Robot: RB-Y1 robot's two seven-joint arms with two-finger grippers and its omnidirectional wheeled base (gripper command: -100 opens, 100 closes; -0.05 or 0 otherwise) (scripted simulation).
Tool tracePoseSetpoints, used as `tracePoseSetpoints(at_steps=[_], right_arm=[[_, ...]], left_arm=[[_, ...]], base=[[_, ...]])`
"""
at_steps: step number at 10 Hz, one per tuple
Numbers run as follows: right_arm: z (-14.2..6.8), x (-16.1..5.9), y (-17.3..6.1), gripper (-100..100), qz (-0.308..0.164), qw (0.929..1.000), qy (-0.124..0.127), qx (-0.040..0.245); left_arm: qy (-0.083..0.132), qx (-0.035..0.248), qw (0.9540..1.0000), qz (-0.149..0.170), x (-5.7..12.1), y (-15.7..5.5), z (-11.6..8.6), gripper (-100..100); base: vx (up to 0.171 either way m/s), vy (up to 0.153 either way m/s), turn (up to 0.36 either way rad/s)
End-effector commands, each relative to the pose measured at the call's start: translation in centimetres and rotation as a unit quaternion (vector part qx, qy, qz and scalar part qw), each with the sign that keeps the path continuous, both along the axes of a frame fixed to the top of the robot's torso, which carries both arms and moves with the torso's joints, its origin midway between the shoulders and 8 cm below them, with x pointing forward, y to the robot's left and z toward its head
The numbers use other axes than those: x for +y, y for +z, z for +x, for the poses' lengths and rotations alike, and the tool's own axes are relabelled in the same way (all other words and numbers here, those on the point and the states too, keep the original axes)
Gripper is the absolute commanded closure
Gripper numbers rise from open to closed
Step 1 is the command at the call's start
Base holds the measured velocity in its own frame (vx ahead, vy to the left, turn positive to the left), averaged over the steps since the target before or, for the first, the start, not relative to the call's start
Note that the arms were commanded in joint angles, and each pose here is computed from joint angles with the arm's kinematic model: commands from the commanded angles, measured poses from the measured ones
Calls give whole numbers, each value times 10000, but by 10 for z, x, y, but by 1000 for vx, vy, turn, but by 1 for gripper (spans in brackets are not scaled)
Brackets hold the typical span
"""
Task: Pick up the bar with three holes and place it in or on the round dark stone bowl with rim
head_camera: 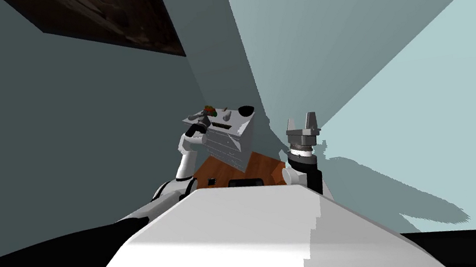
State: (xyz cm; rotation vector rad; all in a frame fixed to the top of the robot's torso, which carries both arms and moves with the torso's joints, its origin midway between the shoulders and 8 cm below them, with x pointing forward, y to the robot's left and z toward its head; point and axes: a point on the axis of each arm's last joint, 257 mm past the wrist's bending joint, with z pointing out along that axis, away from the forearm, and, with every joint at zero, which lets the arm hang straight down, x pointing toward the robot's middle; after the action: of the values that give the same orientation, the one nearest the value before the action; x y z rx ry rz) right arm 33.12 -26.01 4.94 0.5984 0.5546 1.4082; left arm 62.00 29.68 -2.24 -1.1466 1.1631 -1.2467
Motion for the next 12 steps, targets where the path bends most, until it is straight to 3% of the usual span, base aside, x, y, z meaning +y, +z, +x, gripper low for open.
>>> tracePoseSetpoints(at_steps=[1,6,12], right_arm=[[0,0,0,0,0,10000,0,0],[0,0,0,0,0,10000,0,0],[0,0,0,0,0,10000,0,0]], left_arm=[[-60,227,9997,-105,-1,-2,9,-100],[-85,813,9964,-236,-1,-20,20,-100],[-114,1622,9858,-412,1,-42,30,-100]], base=[[-46,46,-108],[-24,29,-50],[-10,22,-61]])
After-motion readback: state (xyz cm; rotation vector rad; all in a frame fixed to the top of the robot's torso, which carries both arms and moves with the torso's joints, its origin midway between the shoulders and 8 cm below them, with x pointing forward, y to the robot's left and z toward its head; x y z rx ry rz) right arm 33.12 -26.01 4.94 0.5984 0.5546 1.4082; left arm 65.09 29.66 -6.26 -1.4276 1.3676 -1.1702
